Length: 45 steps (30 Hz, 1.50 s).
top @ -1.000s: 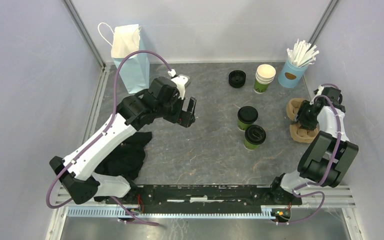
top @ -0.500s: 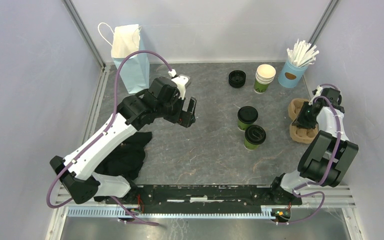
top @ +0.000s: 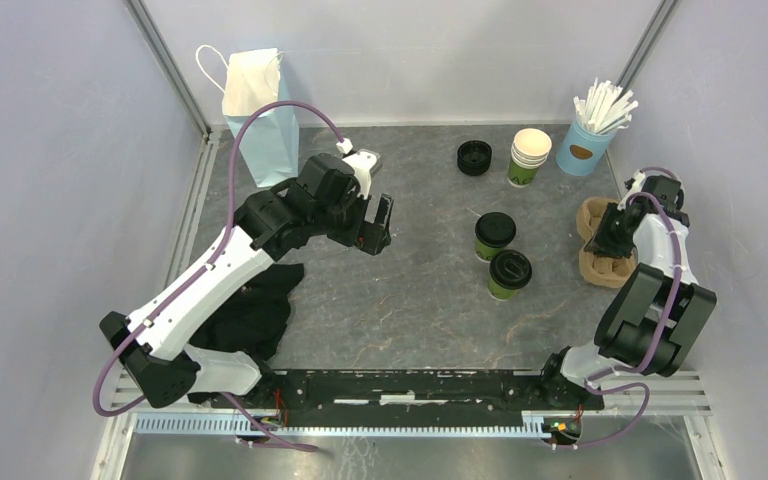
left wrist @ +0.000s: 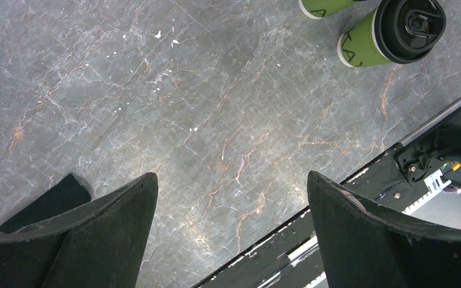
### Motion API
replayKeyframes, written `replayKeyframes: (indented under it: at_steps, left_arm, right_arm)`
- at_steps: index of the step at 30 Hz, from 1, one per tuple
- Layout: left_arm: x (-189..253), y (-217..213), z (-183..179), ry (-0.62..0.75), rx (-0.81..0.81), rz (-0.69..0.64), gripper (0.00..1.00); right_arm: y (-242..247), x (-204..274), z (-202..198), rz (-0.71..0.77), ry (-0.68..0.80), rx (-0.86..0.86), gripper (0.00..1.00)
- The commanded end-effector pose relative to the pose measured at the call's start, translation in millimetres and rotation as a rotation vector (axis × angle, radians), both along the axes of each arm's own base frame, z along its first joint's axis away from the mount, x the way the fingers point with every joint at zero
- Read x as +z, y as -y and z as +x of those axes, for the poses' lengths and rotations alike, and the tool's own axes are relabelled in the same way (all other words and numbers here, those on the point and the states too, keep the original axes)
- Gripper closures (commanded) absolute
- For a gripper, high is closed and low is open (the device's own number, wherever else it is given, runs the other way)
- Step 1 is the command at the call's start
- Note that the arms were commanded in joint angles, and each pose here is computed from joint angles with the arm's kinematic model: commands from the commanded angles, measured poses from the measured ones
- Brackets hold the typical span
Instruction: Pack the takeout coffee
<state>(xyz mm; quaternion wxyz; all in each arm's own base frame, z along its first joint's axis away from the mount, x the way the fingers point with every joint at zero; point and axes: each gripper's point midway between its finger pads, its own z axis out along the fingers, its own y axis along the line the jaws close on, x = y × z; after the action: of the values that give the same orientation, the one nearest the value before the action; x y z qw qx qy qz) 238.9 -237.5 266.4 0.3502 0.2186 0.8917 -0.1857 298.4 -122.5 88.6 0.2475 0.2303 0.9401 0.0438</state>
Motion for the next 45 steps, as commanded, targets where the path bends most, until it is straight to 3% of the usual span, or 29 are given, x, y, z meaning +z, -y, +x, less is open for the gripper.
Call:
replayKeyframes:
  at_steps: [1, 11, 24, 35, 45]
  left_arm:
    - [21.1, 0.8, 5.4, 0.085, -0.037, -0.017, 0.0]
    - [21.8, 0.5, 6.1, 0.087, -0.035, -0.016, 0.0]
    - [23.8, 4.3, 3.7, 0.073, -0.043, -0.036, 0.0]
    - [21.9, 2.3, 8.0, 0.049, -0.017, -0.034, 0.0]
    - [21.2, 3.4, 8.7, 0.032, -0.019, -0.044, 0.01]
  right_arm:
    - [4.7, 24.3, 5.3, -0.034, 0.047, -0.006, 0.72]
    - [9.2, 37.6, 4.8, -0.062, 0.059, -0.032, 0.87]
    - [17.9, 71.2, 9.7, -0.199, 0.043, -0.049, 0.99]
    - [15.9, 56.8, 13.0, -0.29, -0.02, 0.002, 1.0]
    - [18.0, 39.1, 9.2, -0.429, -0.117, 0.013, 0.9]
